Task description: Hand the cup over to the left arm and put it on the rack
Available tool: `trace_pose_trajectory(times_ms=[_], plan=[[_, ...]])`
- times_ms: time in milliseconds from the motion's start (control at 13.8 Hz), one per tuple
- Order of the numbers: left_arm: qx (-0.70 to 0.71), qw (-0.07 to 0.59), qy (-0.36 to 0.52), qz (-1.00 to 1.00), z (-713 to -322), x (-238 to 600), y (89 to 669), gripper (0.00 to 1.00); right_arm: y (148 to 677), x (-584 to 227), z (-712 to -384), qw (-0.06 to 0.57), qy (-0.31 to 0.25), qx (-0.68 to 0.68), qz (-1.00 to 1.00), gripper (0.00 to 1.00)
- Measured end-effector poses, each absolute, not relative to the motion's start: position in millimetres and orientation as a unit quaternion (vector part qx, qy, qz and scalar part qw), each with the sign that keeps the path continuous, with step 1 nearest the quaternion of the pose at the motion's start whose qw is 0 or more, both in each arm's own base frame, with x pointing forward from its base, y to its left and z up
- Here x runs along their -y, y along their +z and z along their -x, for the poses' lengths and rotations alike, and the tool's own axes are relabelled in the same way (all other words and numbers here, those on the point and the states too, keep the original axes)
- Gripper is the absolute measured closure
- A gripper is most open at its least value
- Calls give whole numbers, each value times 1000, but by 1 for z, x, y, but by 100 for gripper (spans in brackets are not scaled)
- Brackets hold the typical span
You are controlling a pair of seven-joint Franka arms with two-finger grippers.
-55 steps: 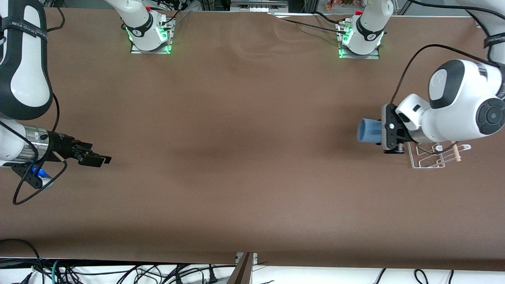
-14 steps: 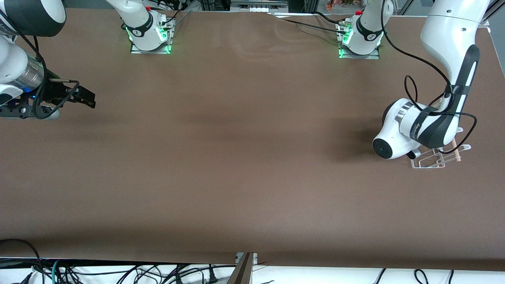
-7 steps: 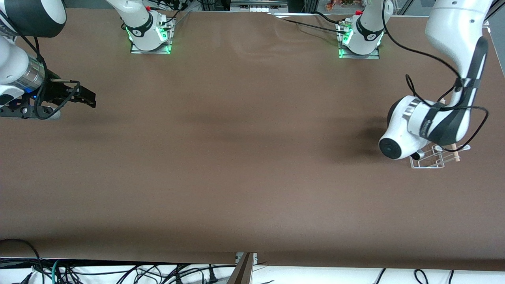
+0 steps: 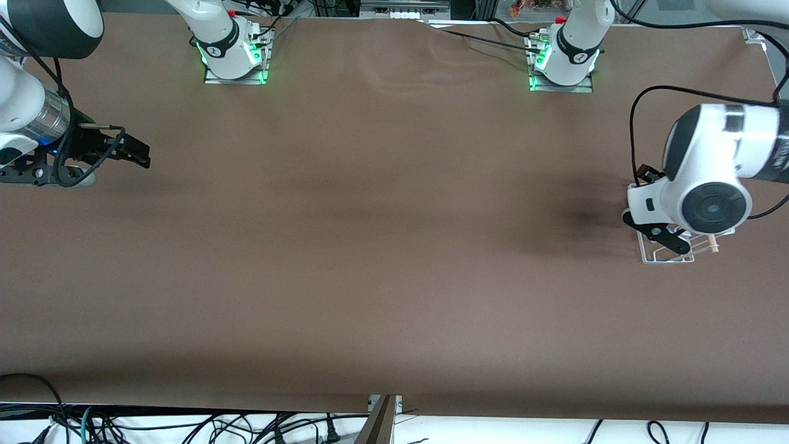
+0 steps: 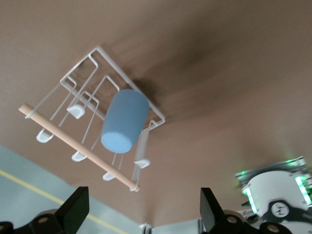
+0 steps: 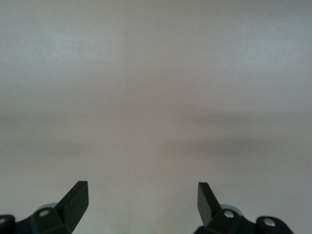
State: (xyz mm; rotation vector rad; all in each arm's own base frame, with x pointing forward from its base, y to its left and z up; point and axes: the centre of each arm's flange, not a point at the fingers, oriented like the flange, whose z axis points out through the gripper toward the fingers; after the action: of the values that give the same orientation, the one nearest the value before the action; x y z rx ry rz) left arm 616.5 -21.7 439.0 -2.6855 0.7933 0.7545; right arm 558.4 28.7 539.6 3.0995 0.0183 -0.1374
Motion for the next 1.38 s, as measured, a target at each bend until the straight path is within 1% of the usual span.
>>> trace_pose_trajectory(times_ms=[291,364,655,800,873,1018,1164,1382], plan=[[-220,53,173,958,-624,40,487,0,539,-29,-559,19,-45,-14,-999,1],[-217,45,159,962,-623,44,497,0,539,-29,-559,19,-44,-14,-999,1],[-217,44,127,967,-616,56,529,0,540,-29,-560,19,-43,-14,-999,1],[-199,47,97,974,-616,51,549,0,539,-28,-561,19,-44,-14,-999,1],[-174,33,77,981,-615,50,560,0,538,-28,-562,19,-44,-14,-999,1],[-120,-2,23,992,-607,53,578,0,538,-28,-562,18,-44,-14,-999,1],[-105,-2,-35,994,-594,61,581,0,540,-28,-563,18,-42,-14,-999,1],[-108,11,-28,994,-560,72,576,0,541,-28,-563,18,-41,-14,-999,1]])
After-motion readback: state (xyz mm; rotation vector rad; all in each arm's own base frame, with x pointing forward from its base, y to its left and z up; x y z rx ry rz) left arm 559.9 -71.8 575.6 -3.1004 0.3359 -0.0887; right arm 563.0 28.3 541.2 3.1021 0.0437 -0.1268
